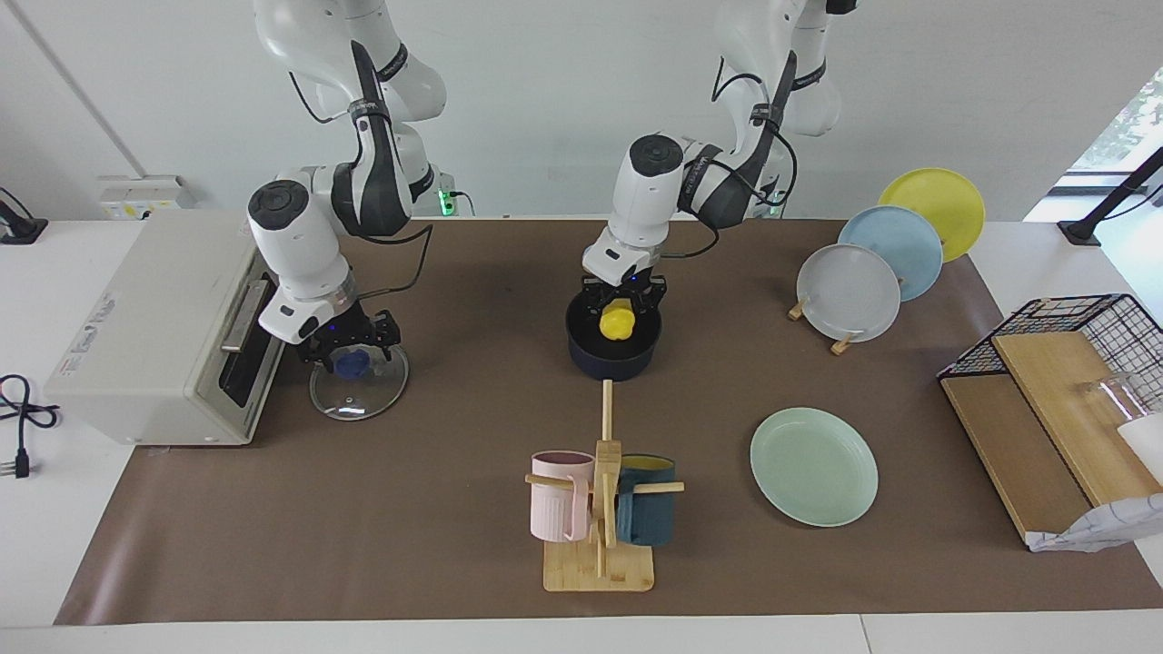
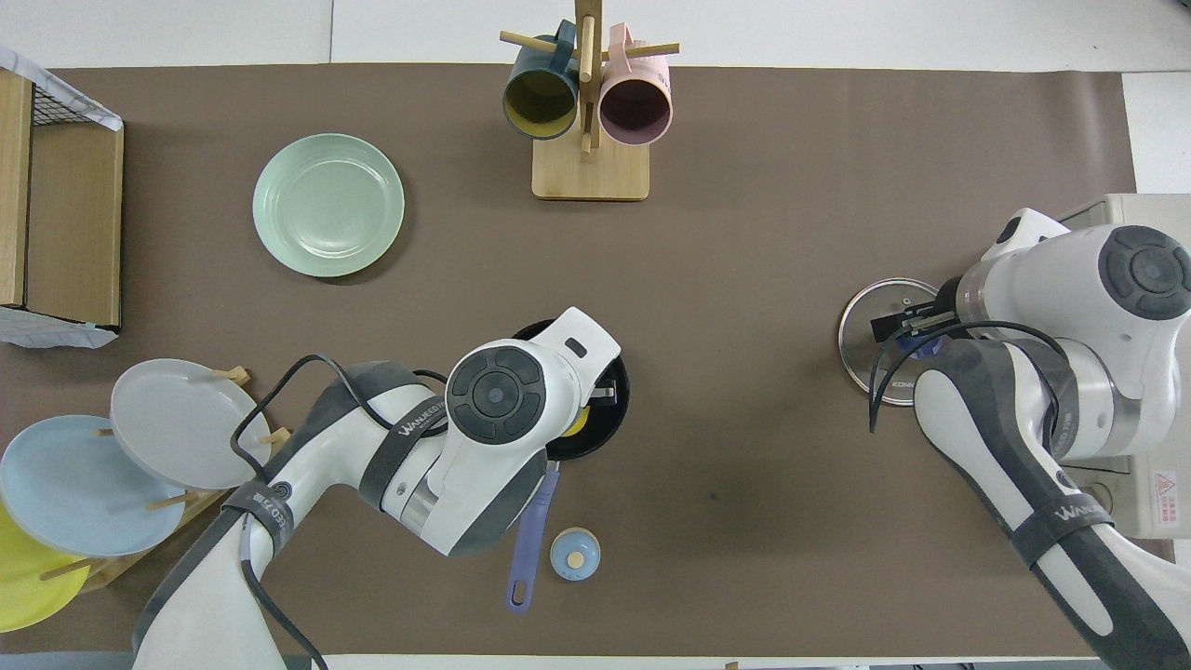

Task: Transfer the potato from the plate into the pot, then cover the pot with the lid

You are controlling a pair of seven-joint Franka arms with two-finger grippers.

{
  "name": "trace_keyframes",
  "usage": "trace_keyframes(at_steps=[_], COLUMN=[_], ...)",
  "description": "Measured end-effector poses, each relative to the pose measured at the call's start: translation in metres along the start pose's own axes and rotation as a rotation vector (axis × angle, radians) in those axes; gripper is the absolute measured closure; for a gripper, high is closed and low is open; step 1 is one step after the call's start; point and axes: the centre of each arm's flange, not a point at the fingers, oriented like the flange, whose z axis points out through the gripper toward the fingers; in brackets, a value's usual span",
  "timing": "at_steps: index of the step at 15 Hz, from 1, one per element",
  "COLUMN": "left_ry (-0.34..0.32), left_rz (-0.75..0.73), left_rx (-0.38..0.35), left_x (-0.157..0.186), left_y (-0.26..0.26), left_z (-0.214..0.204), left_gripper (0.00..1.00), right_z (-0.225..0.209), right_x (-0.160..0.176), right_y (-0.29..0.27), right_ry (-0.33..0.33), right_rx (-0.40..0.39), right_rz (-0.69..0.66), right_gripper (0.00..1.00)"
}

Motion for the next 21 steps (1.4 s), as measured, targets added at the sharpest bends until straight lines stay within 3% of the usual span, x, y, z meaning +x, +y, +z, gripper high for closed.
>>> trace_keyframes(at_steps=[18, 20, 21], left_ry=[-0.017, -0.018, -0.018], left_rz=[0.017, 0.021, 0.022], left_rx=[0.019, 0.019, 0.019], left_x=[-0.007, -0.007, -0.007], left_y=[-0.008, -0.008, -0.008], left_z=[0.031, 0.031, 0.031], left_gripper=[0.35, 0.24, 0.24], right_z=[0.036, 0.036, 0.037], right_x=[-0.023, -0.023, -0.024], right_y=[0.009, 0.009, 0.009], right_ry=[-0.013, -0.01, -0.009], right_rx=[0.003, 0.002, 0.002], right_rz=[0.026, 0.026, 0.026], right_gripper=[0.0, 0.0, 0.0])
